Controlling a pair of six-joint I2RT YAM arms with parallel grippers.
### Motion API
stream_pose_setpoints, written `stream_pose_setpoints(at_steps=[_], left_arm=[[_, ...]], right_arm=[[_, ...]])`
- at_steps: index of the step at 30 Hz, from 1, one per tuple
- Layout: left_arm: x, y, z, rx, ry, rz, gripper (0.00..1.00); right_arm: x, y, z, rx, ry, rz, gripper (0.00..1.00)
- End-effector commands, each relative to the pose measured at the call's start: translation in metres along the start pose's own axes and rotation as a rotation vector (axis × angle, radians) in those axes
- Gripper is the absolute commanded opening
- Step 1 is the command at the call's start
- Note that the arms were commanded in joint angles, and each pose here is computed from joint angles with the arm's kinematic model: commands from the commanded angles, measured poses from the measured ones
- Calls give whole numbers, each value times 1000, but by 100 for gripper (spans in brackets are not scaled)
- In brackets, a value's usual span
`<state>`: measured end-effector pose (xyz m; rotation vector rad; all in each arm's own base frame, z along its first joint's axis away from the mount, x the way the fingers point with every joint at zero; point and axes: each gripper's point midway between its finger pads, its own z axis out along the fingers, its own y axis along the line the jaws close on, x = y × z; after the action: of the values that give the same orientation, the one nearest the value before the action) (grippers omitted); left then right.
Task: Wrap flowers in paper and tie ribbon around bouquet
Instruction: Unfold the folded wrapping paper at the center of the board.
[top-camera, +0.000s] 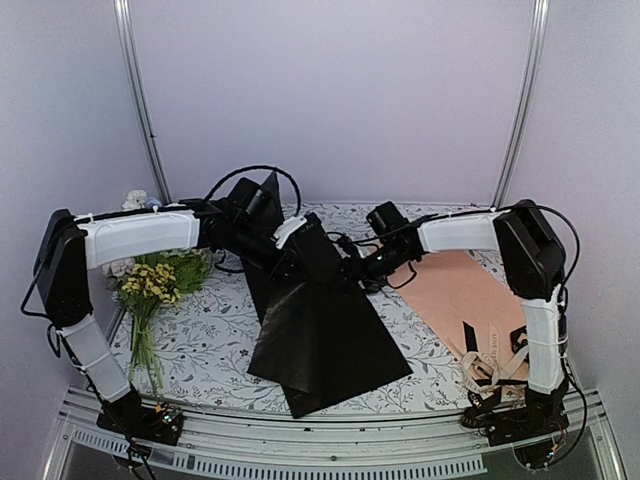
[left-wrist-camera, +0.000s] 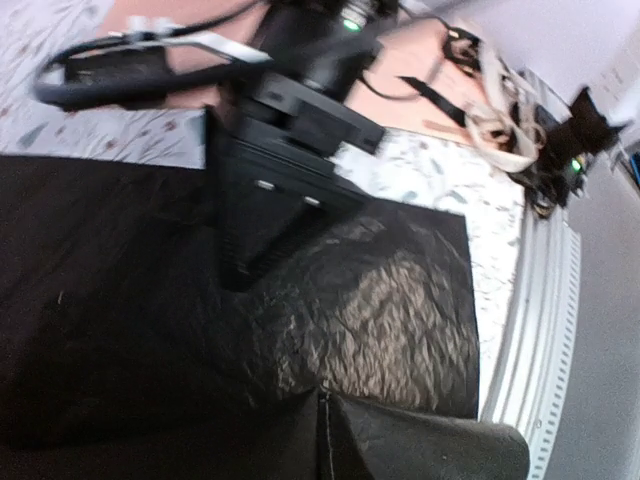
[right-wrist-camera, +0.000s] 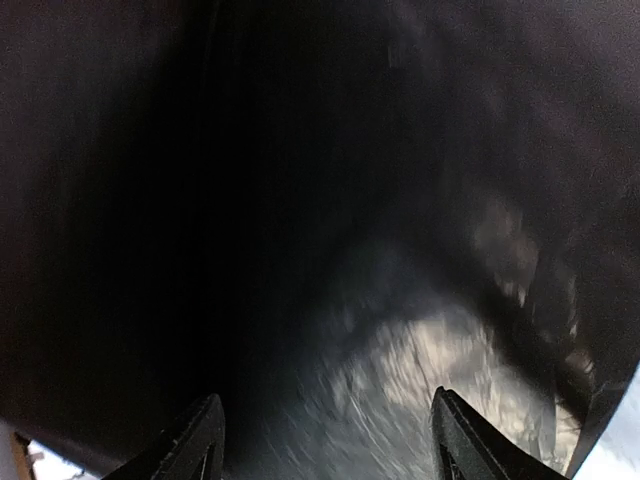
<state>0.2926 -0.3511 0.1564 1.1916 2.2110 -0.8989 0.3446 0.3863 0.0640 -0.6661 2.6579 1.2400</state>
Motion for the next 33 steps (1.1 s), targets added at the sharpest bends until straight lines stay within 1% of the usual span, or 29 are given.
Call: stream_pose_setpoints(at_steps=[1, 3, 5, 7, 8, 10, 11, 15, 18, 20, 23, 27, 31, 33], left_arm=[[-4, -88, -21, 139, 6, 303, 0], [-3, -112, -34, 166, -11, 351, 0], [0, -132, -48, 199, -30, 387, 0], [8, -143, -58, 220, -42, 413, 0], [13, -142, -61, 209, -43, 414, 0], [22, -123, -61, 121, -25, 378, 0], [27, -107, -62, 63, -4, 336, 0], [48, -30, -65, -126, 93, 93, 0], [78, 25, -65, -280, 227, -78, 0], [93, 46, -64, -338, 296, -151, 0], [108, 59, -61, -384, 357, -187, 0], [127, 78, -66, -488, 445, -205, 0], [143, 98, -74, -593, 532, -213, 0], [146, 107, -78, -641, 555, -208, 0]], right_arm=[[-38, -4, -94, 195, -269, -54, 72], [-39, -11, -118, 224, -305, -59, 72], [-43, -14, -133, 244, -326, -85, 72], [-50, -18, -142, 270, -344, -106, 73], [-53, -22, -145, 282, -348, -108, 73], [-59, -41, -147, 331, -349, -86, 74], [-60, -57, -149, 381, -351, -59, 74], [-54, -108, -142, 519, -323, 15, 73], [-45, -130, -130, 570, -273, 24, 73], [-41, -147, -128, 656, -256, 22, 72], [-32, -168, -125, 757, -213, 6, 74], [-19, -191, -127, 832, -172, 25, 75], [-6, -215, -141, 889, -167, 89, 75], [3, -228, -149, 906, -165, 132, 75]])
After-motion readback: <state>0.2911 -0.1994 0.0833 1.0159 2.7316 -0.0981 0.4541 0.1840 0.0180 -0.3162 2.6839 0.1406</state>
